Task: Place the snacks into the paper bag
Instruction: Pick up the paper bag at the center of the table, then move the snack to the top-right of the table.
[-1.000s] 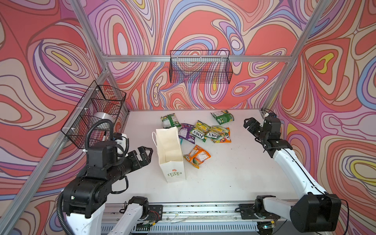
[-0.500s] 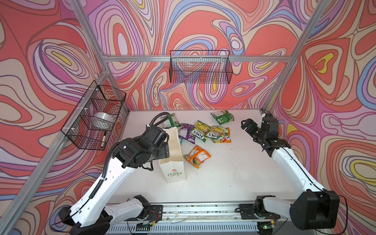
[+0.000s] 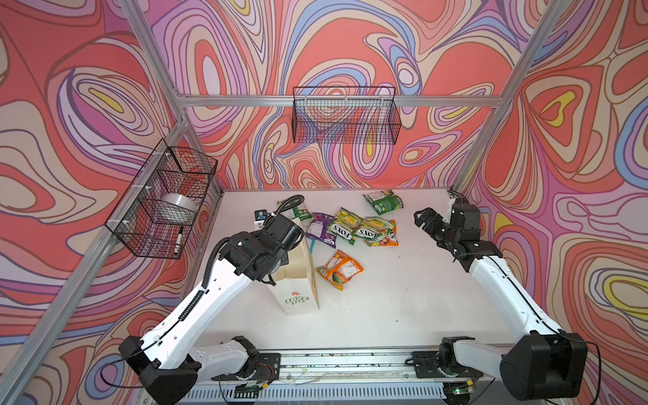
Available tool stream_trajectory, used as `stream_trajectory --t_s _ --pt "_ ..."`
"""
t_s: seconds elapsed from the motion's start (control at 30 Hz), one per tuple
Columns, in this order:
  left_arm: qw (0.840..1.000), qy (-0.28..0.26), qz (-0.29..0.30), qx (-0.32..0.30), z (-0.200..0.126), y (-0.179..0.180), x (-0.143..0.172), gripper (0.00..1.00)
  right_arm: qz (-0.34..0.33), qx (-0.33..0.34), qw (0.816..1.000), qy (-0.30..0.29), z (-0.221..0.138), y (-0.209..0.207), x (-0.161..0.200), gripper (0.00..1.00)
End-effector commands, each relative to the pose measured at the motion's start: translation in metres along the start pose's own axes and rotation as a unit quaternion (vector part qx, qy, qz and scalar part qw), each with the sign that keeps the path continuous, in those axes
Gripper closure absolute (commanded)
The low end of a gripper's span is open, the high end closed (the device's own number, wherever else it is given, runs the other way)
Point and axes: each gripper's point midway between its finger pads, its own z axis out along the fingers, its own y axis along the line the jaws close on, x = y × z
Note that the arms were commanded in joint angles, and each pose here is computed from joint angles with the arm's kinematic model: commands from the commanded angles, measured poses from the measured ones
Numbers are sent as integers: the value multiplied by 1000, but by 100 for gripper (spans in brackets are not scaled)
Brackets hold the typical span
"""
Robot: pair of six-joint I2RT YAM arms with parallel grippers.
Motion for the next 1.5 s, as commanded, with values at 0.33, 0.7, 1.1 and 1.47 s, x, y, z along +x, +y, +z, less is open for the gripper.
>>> stream_trajectory --t_s 0.33,0.7,1.1,1.47 --pt "999 1 -28 31 19 7 -12 100 -37 9 996 78 13 -12 38 2" --pt "997 -41 -23 64 29 -12 -32 100 -25 -9 991 128 43 -9 63 2" --pt "991 -52 -31 116 29 -12 -18 100 -7 -6 991 132 62 1 52 2" --pt "981 -40 -55 182 28 -20 -21 100 -5 35 993 112 105 -9 35 2"
